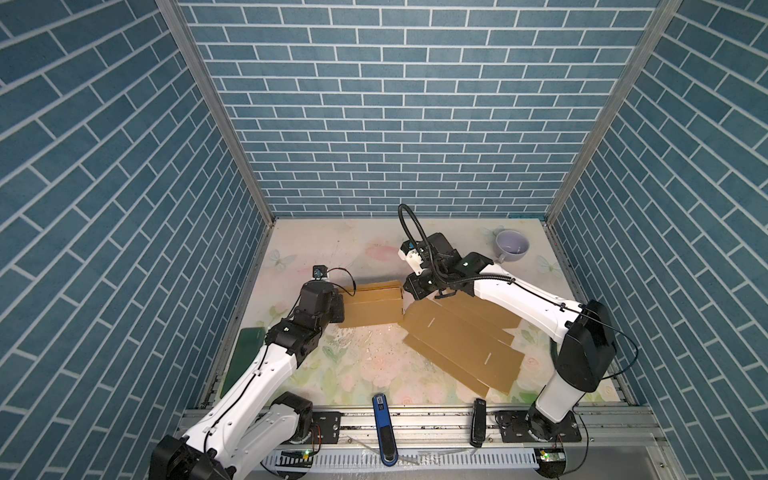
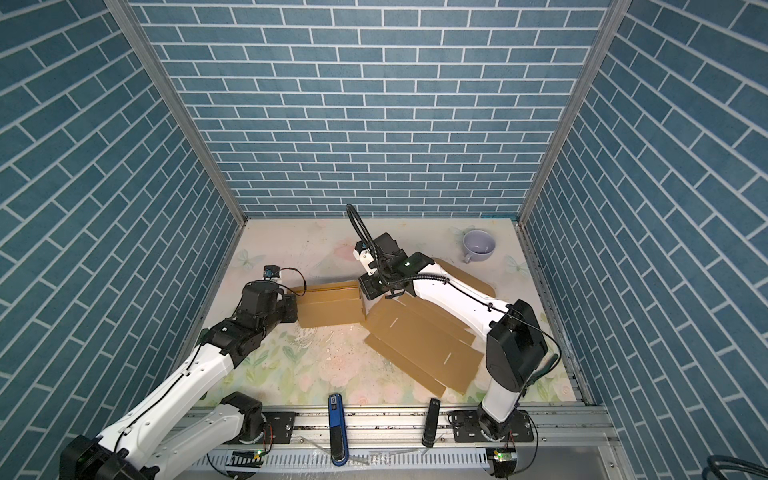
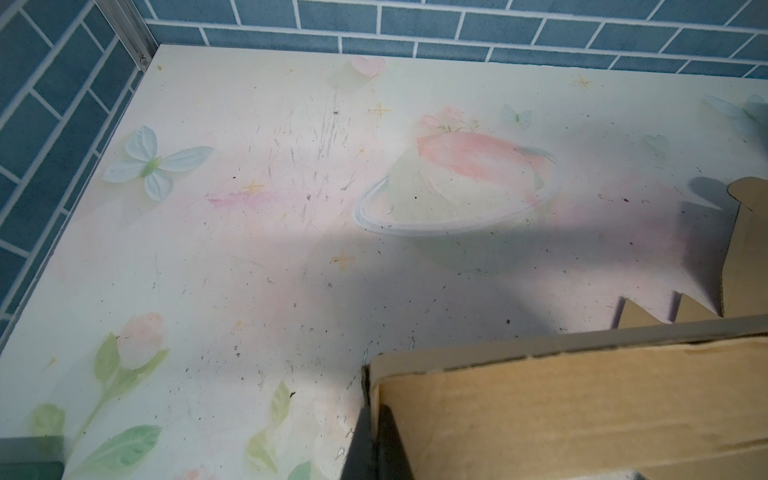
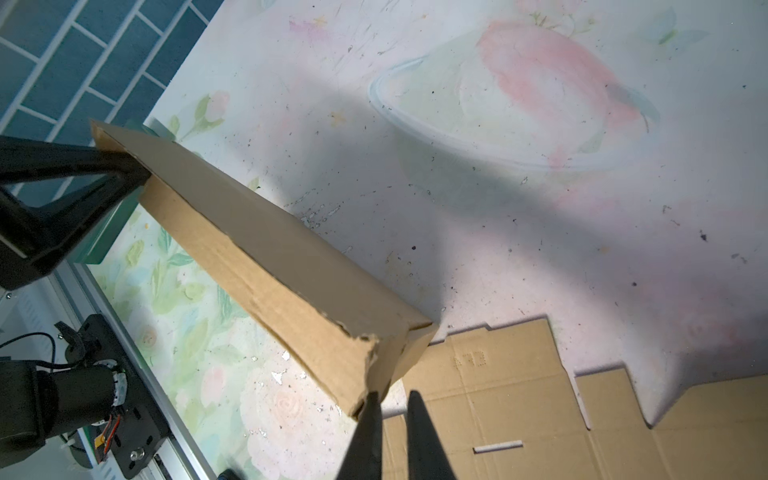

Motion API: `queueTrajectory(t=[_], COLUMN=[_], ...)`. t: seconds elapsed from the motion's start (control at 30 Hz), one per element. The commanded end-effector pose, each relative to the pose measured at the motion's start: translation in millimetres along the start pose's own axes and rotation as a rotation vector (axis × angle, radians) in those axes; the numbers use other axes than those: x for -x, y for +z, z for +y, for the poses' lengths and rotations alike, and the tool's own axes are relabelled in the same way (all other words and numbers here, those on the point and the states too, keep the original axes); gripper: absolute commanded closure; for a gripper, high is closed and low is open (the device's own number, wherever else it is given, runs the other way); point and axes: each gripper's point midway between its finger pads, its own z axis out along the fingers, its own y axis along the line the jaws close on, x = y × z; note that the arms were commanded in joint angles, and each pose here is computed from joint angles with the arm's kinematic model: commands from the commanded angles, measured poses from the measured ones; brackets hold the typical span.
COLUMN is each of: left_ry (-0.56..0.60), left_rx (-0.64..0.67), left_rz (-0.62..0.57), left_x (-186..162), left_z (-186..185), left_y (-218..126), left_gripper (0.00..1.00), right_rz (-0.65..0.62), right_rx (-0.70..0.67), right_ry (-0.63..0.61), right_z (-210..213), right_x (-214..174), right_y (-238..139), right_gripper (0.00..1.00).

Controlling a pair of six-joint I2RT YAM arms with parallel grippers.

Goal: Fold the paper box

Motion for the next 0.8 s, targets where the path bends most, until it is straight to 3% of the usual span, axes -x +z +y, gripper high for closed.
queueTrajectory(t=[0.0,0.77], left_ry=[0.014,0.014], left_rx=[0.002,-0.002], left_rz=[0.057,0.060], left_x=[-17.8,-18.9], left_z=[0.2,-1.7], left_y=[3.2,3.9], left_gripper=[1.00,1.00], right_rz=[-0.039,-0.058], right_rx=[0.017,0.031], right_ry=[0.015,0.002], right_z=[9.1,15.7], right_x=[15.5,16.0], right_y=[-7.7,-12.9], right_gripper=[0.85,0.83])
